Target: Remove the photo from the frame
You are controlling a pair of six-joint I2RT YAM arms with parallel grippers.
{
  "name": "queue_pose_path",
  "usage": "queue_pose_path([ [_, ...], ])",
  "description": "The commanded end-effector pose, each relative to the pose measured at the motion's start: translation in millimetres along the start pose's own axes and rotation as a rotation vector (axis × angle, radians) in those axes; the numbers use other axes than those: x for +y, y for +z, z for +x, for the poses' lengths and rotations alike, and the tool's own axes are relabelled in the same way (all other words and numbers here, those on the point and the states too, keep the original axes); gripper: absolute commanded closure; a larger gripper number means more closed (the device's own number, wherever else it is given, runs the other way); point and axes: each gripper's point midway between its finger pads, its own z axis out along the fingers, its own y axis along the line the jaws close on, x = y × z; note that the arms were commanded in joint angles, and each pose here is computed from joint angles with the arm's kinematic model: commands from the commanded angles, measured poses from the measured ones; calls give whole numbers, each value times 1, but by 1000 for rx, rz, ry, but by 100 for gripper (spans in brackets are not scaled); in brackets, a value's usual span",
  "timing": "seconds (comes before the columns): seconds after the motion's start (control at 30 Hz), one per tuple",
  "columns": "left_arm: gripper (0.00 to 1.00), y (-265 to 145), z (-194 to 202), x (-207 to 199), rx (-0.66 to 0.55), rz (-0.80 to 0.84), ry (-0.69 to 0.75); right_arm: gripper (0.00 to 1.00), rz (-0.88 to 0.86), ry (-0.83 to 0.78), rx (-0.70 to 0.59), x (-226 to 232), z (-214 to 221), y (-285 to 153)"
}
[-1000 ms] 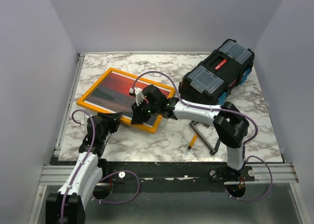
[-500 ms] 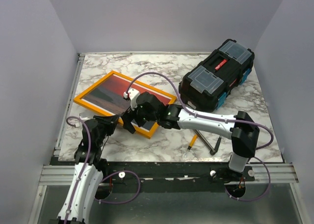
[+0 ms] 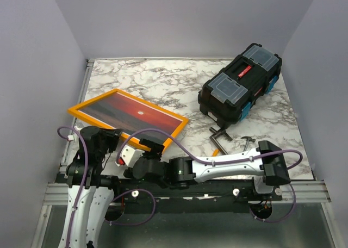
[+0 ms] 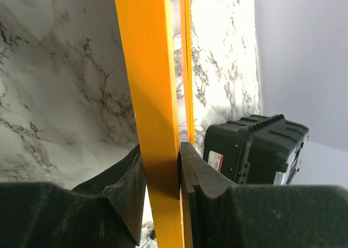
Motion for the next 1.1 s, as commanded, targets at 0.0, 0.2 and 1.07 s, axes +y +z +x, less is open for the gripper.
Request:
queue_pose_path([
  [0.0, 100, -6, -9, 9, -37, -67, 72, 7, 274, -131, 85, -45, 21, -1],
  [0.2, 100, -11, -14, 9, -42, -114, 110, 22, 262, -236, 94, -44, 33, 0],
  [1.07, 2, -90, -82, -71, -324, 74, 367, 99, 236, -190, 105, -47, -21, -3],
])
